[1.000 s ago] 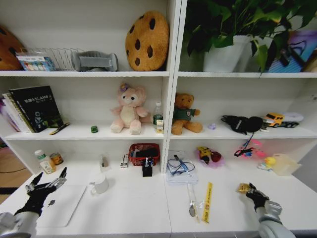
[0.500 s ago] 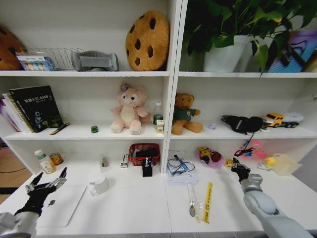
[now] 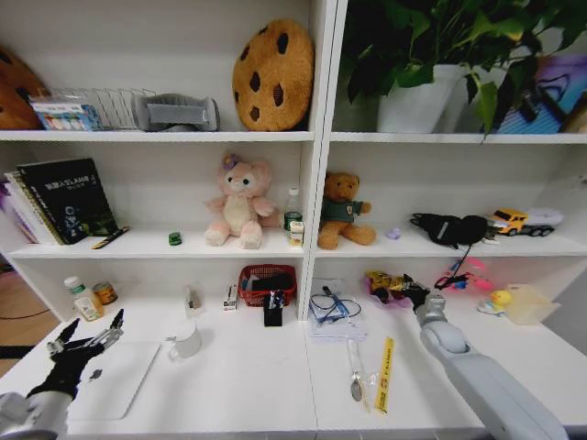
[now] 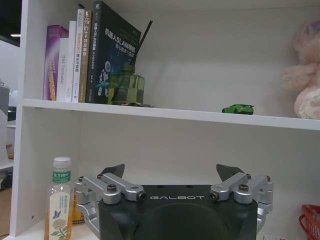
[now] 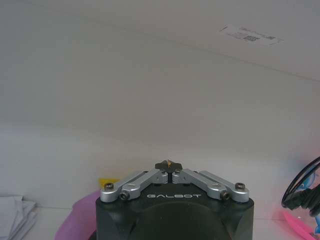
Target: Organize the objects on the table.
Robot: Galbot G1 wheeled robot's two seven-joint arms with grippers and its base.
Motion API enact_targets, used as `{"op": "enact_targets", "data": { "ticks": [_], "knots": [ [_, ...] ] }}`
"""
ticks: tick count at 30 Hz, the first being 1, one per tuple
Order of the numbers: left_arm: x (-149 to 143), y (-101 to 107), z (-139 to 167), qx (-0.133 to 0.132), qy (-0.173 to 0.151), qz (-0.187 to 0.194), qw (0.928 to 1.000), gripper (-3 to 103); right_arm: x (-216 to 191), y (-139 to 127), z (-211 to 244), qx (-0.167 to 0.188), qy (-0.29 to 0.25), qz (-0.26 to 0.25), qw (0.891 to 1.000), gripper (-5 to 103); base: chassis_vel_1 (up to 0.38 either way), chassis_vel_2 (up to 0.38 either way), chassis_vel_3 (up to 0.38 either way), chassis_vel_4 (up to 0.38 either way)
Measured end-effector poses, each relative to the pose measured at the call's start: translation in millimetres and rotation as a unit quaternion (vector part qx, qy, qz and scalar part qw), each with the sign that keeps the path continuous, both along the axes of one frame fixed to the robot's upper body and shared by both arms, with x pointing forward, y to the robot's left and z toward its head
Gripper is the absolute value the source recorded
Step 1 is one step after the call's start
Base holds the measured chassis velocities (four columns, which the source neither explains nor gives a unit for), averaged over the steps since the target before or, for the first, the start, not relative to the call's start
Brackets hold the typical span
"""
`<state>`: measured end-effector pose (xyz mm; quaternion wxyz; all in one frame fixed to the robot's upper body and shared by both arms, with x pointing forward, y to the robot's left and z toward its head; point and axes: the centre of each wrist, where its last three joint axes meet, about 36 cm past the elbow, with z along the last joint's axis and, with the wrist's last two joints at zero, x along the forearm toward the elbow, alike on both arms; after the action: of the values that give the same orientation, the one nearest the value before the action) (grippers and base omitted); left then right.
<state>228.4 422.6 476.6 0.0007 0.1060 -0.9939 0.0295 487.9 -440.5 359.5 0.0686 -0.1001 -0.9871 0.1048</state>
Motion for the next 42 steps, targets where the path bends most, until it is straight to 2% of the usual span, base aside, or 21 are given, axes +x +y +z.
{"op": "enact_targets", "data": {
  "ticks": [1, 3, 4, 7, 9, 11, 12, 14, 15, 18, 21, 23, 24, 25, 27, 28, 32, 37, 42],
  "knots": [
    [0, 0, 0, 0.000, 0.000, 0.000, 1.0000, 100, 0, 0, 0, 0.000, 0.000, 0.000, 1.000, -3, 0.000, 0.000, 0.000, 0.000],
    [0, 0, 0, 0.000, 0.000, 0.000, 1.0000, 100, 0, 1, -5, -0.008, 0.000, -0.006, 1.000, 7, 0.000, 0.000, 0.000, 0.000],
    [0, 0, 0, 0.000, 0.000, 0.000, 1.0000, 100, 0, 1, -5, -0.008, 0.000, -0.006, 1.000, 7, 0.000, 0.000, 0.000, 0.000],
    [0, 0, 0, 0.000, 0.000, 0.000, 1.0000, 100, -3, -3, -7, -0.010, -0.001, -0.013, 1.000, 24, 0.000, 0.000, 0.000, 0.000],
    [0, 0, 0, 0.000, 0.000, 0.000, 1.0000, 100, -5, -4, -5, -0.010, -0.002, -0.015, 1.000, 24, 0.000, 0.000, 0.000, 0.000],
    [0, 0, 0, 0.000, 0.000, 0.000, 1.0000, 100, -11, -6, 1, -0.010, -0.009, -0.014, 1.000, 35, 0.000, 0.000, 0.000, 0.000],
    [0, 0, 0, 0.000, 0.000, 0.000, 1.0000, 100, -11, -6, 1, -0.010, -0.009, -0.014, 1.000, 35, 0.000, 0.000, 0.000, 0.000],
    [0, 0, 0, 0.000, 0.000, 0.000, 1.0000, 100, -22, -4, 8, -0.008, -0.017, -0.007, 1.000, 46, 0.000, 0.000, 0.000, 0.000],
    [0, 0, 0, 0.000, 0.000, 0.000, 1.0000, 100, -22, -4, 8, -0.008, -0.017, -0.007, 1.000, 46, 0.000, 0.000, 0.000, 0.000],
    [0, 0, 0, 0.000, 0.000, 0.000, 1.0000, 100, -46, 7, 19, -0.003, -0.025, 0.013, 1.000, 62, 0.000, 0.000, 0.000, 0.000],
    [0, 0, 0, 0.000, 0.000, 0.000, 1.0000, 100, -57, 16, 23, 0.001, -0.028, 0.027, 0.999, 68, 0.000, 0.000, 0.000, 0.000],
    [0, 0, 0, 0.000, 0.000, 0.000, 1.0000, 100, -73, 30, 28, 0.000, -0.035, 0.050, 0.998, 79, 0.000, 0.000, 0.000, 0.000],
    [0, 0, 0, 0.000, 0.000, 0.000, 1.0000, 100, -73, 30, 28, 0.000, -0.035, 0.050, 0.998, 79, 0.000, 0.000, 0.000, 0.000],
    [0, 0, 0, 0.000, 0.000, 0.000, 1.0000, 100, -77, 32, 29, -0.001, -0.037, 0.054, 0.998, 84, 0.000, 0.000, 0.000, 0.000],
    [0, 0, 0, 0.000, 0.000, 0.000, 1.0000, 100, -88, 35, 31, -0.002, -0.042, 0.062, 0.997, 84, 0.000, 0.000, 0.000, 0.000],
    [0, 0, 0, 0.000, 0.000, 0.000, 1.0000, 100, -114, 40, 42, 0.001, -0.053, 0.071, 0.996, 98, 0.000, 0.000, 0.000, 0.000],
    [0, 0, 0, 0.000, 0.000, 0.000, 1.0000, 100, -136, 40, 55, 0.006, -0.067, 0.066, 0.996, 99, 0.000, 0.000, 0.000, 0.000],
    [0, 0, 0, 0.000, 0.000, 0.000, 1.0000, 100, -184, 36, 63, 0.004, -0.082, 0.059, 0.995, 100, 0.000, 0.000, 0.000, 0.000],
    [0, 0, 0, 0.000, 0.000, 0.000, 1.0000, 100, -209, 33, 70, 0.002, -0.094, 0.049, 0.994, 100, 0.000, 0.000, 0.000, 0.000]
  ]
}}
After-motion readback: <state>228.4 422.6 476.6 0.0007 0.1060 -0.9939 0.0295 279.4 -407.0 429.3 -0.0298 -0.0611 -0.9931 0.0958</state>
